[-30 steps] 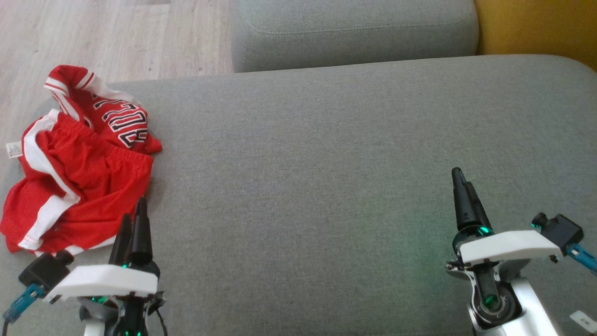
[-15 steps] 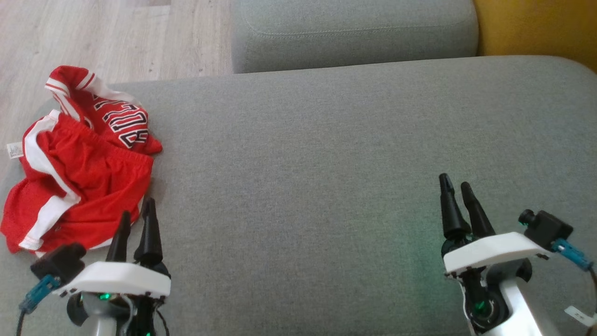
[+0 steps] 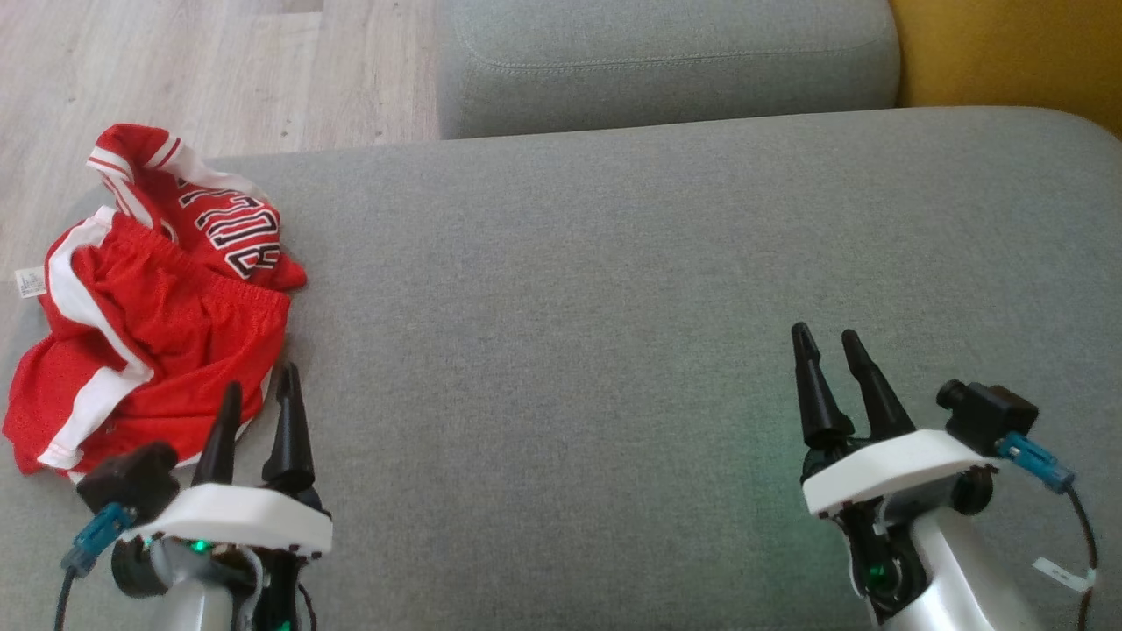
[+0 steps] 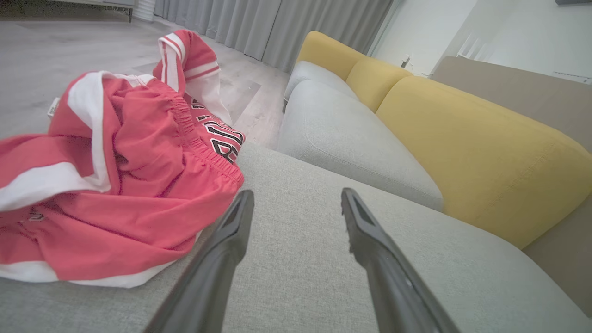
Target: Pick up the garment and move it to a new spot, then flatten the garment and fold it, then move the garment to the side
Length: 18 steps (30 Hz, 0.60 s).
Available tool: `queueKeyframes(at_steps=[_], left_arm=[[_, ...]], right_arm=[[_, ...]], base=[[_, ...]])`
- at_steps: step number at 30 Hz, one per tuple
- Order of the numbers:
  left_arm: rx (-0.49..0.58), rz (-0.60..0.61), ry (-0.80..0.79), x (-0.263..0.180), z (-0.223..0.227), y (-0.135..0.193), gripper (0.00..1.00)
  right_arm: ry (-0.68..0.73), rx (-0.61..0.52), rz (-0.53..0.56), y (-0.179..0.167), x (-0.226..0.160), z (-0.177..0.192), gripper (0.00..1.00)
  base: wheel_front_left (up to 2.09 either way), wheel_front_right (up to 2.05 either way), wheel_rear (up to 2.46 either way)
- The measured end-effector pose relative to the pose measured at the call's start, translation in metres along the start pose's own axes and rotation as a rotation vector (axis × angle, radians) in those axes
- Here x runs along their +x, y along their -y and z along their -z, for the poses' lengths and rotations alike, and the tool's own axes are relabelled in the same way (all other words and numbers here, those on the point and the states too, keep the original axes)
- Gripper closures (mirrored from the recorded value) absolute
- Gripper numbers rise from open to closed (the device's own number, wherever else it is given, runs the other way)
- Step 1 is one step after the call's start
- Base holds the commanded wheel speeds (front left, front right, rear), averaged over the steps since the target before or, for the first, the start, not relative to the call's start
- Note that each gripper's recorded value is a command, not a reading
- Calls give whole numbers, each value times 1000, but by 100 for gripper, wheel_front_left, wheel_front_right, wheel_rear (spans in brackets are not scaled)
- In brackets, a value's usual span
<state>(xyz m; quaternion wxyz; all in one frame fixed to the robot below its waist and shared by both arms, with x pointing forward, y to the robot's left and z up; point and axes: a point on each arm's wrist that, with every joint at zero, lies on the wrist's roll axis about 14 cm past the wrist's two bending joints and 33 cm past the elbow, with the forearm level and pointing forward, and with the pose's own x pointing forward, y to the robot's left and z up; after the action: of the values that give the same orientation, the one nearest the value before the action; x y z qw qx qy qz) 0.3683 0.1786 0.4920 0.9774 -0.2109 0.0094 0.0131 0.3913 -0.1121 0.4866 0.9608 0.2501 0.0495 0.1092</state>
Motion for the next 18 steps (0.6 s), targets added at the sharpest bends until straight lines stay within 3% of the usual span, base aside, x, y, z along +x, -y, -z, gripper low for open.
queueKeyframes(at_steps=[18], left_arm=[[218, 46, 73, 1, -15, 11, 0]], right_arm=[[17, -214, -56, -12, 6, -2, 0]], base=[[0, 0, 0]])
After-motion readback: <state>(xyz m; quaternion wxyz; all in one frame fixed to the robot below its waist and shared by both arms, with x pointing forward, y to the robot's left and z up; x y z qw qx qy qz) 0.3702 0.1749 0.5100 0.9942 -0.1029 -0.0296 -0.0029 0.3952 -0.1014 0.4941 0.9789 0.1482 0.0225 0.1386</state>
